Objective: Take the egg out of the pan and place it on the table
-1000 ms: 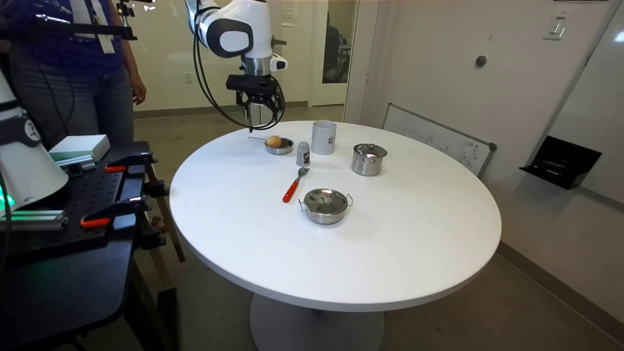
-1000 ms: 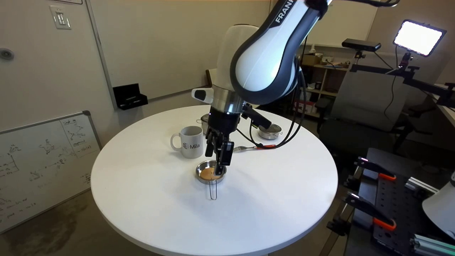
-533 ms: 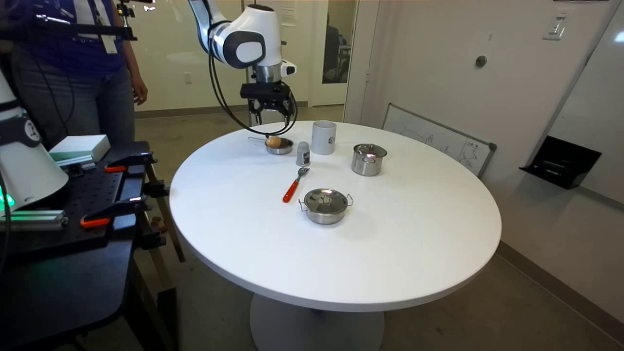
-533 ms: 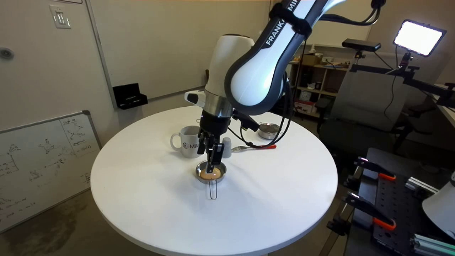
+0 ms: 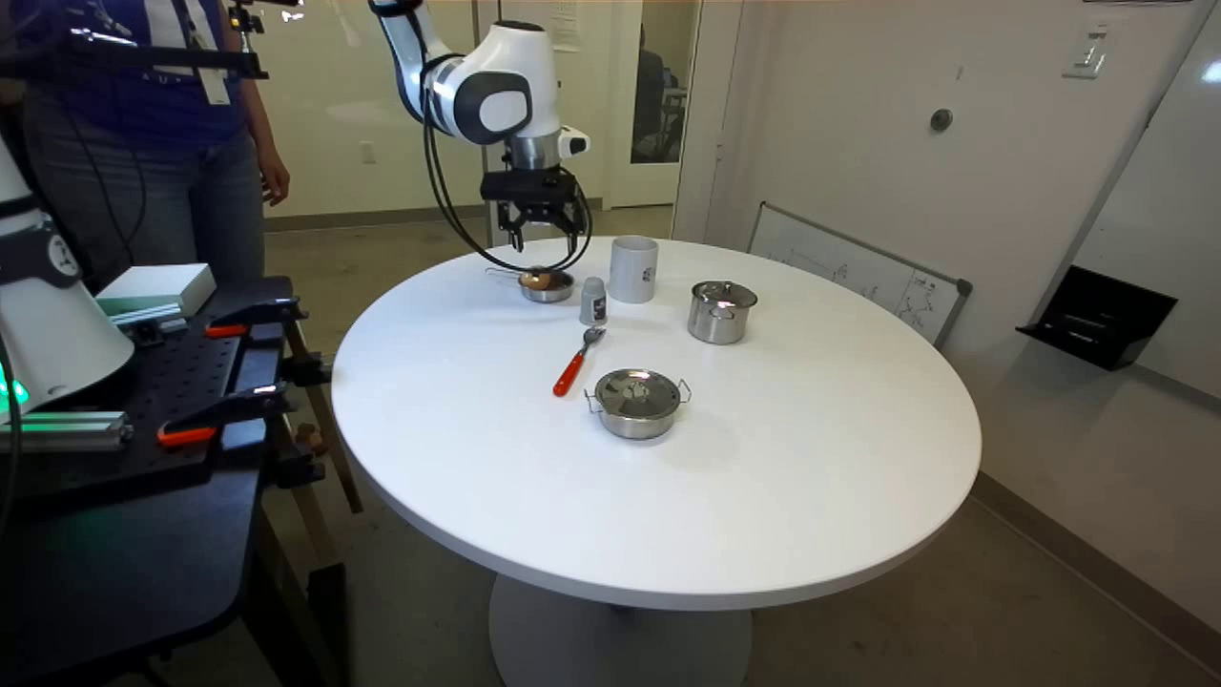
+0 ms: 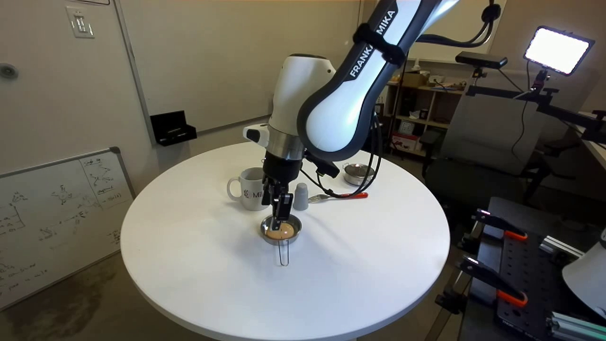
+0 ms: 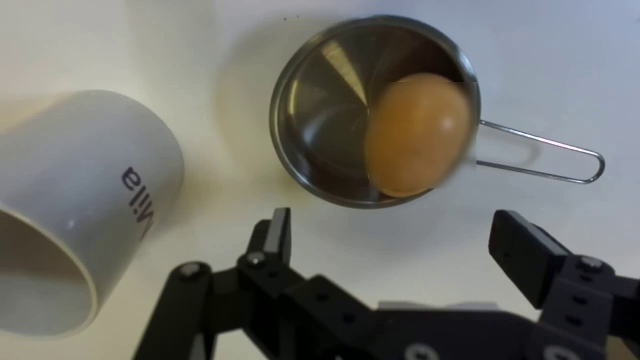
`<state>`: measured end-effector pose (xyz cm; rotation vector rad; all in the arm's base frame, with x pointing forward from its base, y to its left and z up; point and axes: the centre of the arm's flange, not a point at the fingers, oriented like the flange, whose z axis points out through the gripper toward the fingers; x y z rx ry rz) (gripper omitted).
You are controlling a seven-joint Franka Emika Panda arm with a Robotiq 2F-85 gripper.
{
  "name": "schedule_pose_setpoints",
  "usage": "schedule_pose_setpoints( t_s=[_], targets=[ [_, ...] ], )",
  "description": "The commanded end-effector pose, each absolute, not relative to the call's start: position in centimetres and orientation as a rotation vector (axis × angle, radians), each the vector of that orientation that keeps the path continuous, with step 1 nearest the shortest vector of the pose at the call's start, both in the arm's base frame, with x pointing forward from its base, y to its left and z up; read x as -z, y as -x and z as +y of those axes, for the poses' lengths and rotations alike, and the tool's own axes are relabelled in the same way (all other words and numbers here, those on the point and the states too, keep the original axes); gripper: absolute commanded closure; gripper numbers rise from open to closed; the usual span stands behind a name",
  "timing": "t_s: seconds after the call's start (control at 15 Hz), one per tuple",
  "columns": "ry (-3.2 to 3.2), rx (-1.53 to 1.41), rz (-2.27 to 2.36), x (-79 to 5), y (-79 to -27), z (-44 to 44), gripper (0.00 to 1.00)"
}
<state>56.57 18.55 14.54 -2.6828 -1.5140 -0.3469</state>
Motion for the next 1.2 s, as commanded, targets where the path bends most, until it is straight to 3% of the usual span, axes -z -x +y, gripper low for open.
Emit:
schedule_pose_setpoints(
  t_s=[0.0,0.4,0.47,0.6,1.13],
  targets=[
    [2.725,0.359,-1.496,-14.1,-56.9,19.1,0.0],
    [2.745,0.327,-1.444,-14.0,-55.9,19.4,0.03],
    [2.75,0.323,-1.439,-13.9,-55.8,19.4,0.1],
    [2.761,0.31,-1.428,-13.7,-55.7,19.3,0.14],
    [2.785,0.256,-1.416,-12.5,-55.4,18.7,0.11]
  ],
)
